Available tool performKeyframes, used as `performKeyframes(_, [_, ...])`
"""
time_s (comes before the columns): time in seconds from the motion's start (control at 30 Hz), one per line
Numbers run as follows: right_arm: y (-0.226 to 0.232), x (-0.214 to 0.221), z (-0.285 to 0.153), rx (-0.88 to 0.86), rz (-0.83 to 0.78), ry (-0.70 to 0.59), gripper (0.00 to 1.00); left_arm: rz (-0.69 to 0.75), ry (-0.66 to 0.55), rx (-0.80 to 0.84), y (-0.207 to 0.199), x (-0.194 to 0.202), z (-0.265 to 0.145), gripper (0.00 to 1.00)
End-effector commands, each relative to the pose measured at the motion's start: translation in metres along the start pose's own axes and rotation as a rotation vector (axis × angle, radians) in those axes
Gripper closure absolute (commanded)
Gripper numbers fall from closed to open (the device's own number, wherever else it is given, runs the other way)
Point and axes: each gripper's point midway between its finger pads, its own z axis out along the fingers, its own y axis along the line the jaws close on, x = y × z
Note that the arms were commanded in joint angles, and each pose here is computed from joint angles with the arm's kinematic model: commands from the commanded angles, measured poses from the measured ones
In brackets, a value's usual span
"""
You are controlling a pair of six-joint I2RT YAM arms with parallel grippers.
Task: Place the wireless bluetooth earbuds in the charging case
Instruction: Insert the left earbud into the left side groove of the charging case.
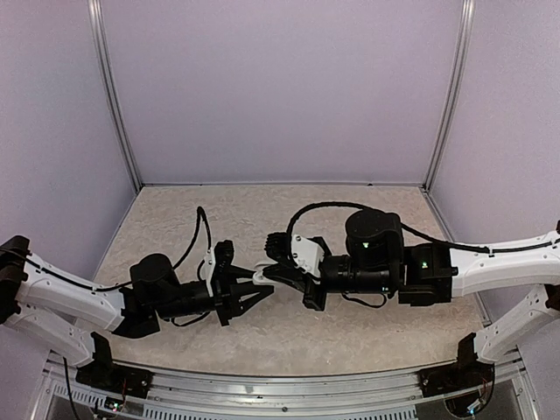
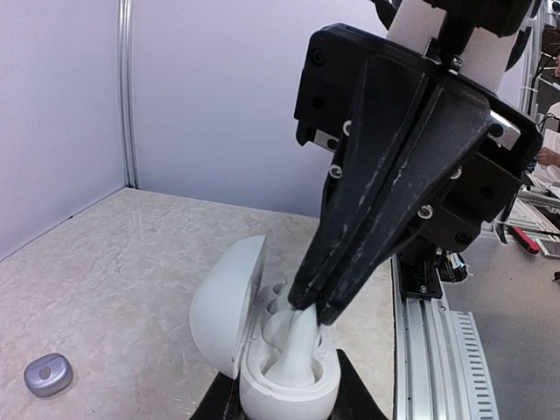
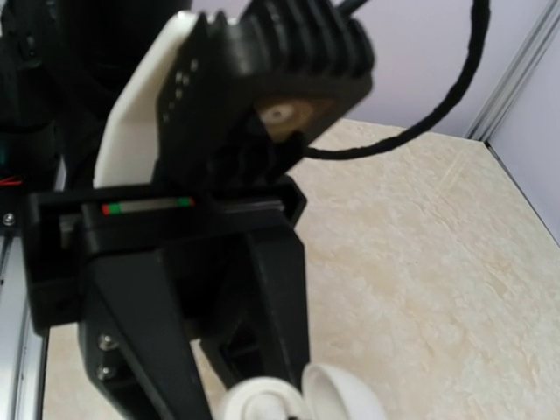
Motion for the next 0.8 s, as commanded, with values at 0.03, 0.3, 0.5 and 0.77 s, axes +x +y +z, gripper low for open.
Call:
performKeyframes(0.03, [0.011,0.005,0.003,-0.028,0.013,0.01,1.0,0.006,-0.081,-0.005,0.002,-0.023,-0.005,0.97])
performKeyframes(0.3, [0.015,0.02,0.006,-0.042,0.041,0.063,1.0,0.02,-0.084,-0.004,0.002,-0.025,-0.006,0.97])
performKeyframes(0.5, [0.012,0.027,0.004,-0.019,0.056,0.097,1.0,0.033,-0.079,-0.001,0.002,-0.026,-0.006,0.97])
performKeyframes(0.77, [0.0,0.011,-0.006,0.022,0.061,0.062,0.92,0.041,-0.056,-0.002,0.002,-0.022,-0.006,0.97])
